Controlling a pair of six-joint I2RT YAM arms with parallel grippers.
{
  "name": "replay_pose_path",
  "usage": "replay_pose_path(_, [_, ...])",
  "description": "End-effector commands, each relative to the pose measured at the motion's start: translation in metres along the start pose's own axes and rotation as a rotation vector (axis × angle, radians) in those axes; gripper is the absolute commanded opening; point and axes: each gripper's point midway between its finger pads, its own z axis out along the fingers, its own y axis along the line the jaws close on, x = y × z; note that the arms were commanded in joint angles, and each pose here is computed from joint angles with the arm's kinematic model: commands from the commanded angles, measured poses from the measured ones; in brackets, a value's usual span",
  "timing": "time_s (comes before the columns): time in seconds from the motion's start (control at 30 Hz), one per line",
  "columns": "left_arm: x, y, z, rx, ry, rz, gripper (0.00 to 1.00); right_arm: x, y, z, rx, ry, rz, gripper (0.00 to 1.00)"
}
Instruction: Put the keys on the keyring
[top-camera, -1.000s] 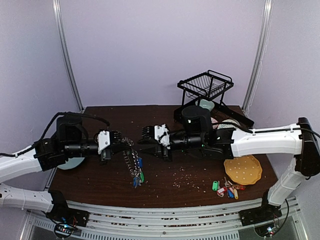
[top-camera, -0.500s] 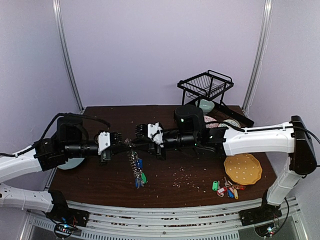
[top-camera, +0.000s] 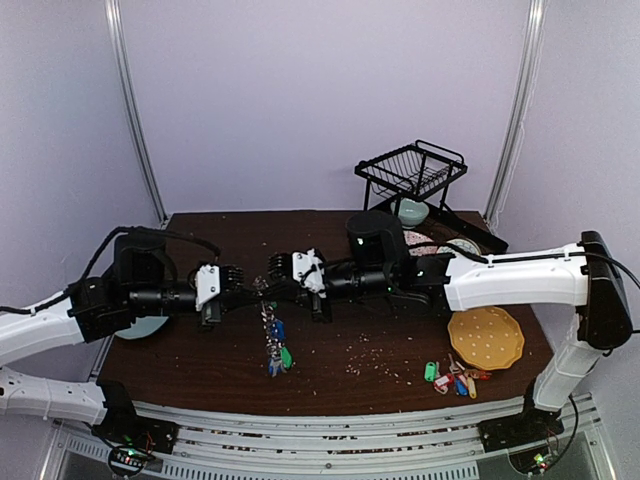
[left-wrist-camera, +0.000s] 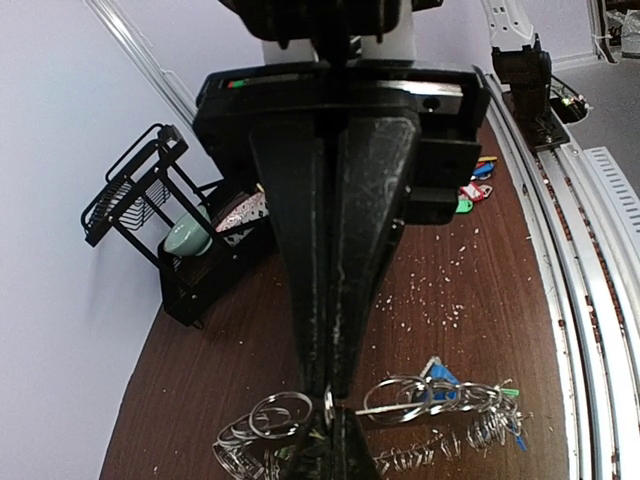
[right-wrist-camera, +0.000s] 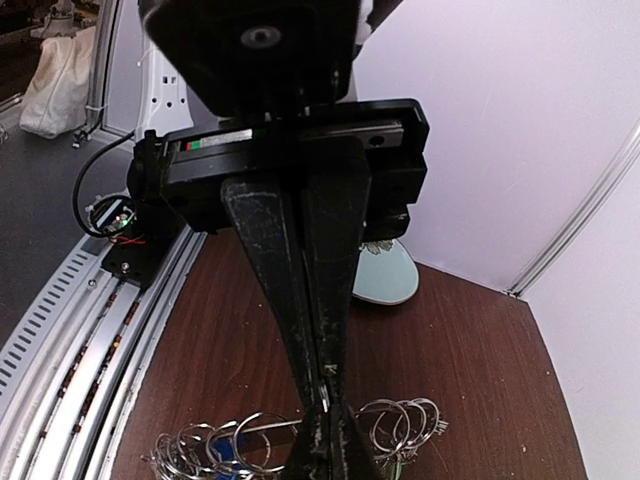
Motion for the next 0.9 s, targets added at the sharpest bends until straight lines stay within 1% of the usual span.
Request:
replay_pose_path(0.0, [-0.040, 0.013, -0.016, -0.062, -0.166, 0.029, 0.08, -0.034, -0.012, -0.013, 0.007, -0.122, 0.096, 0.00])
replay_pose_path(0.03, [-0.043, 0.012, -0.020, -0.062, -0.184, 0.028, 0.19, -0.046, -0.014, -0.020, -0.006, -0.186, 0.134, 0.00])
replay_pose_path(0.07, [-0.046, 0.010, -0.023, -0.050, -0.206, 0.032, 0.26, -0.055, -0.015, -0.026, -0.024, -0.251, 0.175, 0.00])
replay_pose_path(0.1, [-0.047, 0.008, -0.026, -0.039, -0.223, 0.033, 0.31, -0.065, -0.017, -0.034, -0.041, -0.322, 0.221, 0.00])
replay_pose_path(0.13, [-0.049, 0.008, -0.028, -0.036, -0.235, 0.035, 0.33, -0.076, -0.015, -0.043, -0.061, -0.399, 0.248, 0.00])
replay_pose_path(0.2, [-0.051, 0.008, -0.031, -0.036, -0.249, 0.037, 0.35, -0.091, -0.014, -0.057, -0.081, -0.521, 0.302, 0.00])
replay_pose_path(0.27, [-0.050, 0.007, -0.030, -0.029, -0.255, 0.033, 0.36, -0.099, -0.015, -0.064, -0.091, -0.606, 0.352, 0.00])
replay_pose_path(0.37, [-0.052, 0.003, -0.026, 0.013, -0.271, 0.023, 0.33, -0.109, -0.020, -0.077, -0.080, -0.723, 0.417, 0.00])
replay_pose_path(0.43, [-0.056, 0.001, -0.024, 0.031, -0.298, 0.005, 0.31, -0.108, -0.019, -0.078, -0.073, -0.751, 0.427, 0.00])
replay_pose_path(0.57, [-0.066, 0.008, -0.025, 0.007, -0.362, -0.055, 0.26, -0.104, -0.016, -0.069, -0.057, -0.727, 0.421, 0.00])
replay_pose_path(0.73, [-0.082, 0.009, -0.037, -0.002, -0.453, -0.056, 0.26, -0.097, -0.012, -0.057, -0.028, -0.662, 0.391, 0.00])
replay_pose_path(0.87, [-0.086, 0.007, -0.042, -0.002, -0.489, -0.056, 0.26, -0.096, -0.008, -0.051, -0.027, -0.640, 0.374, 0.00])
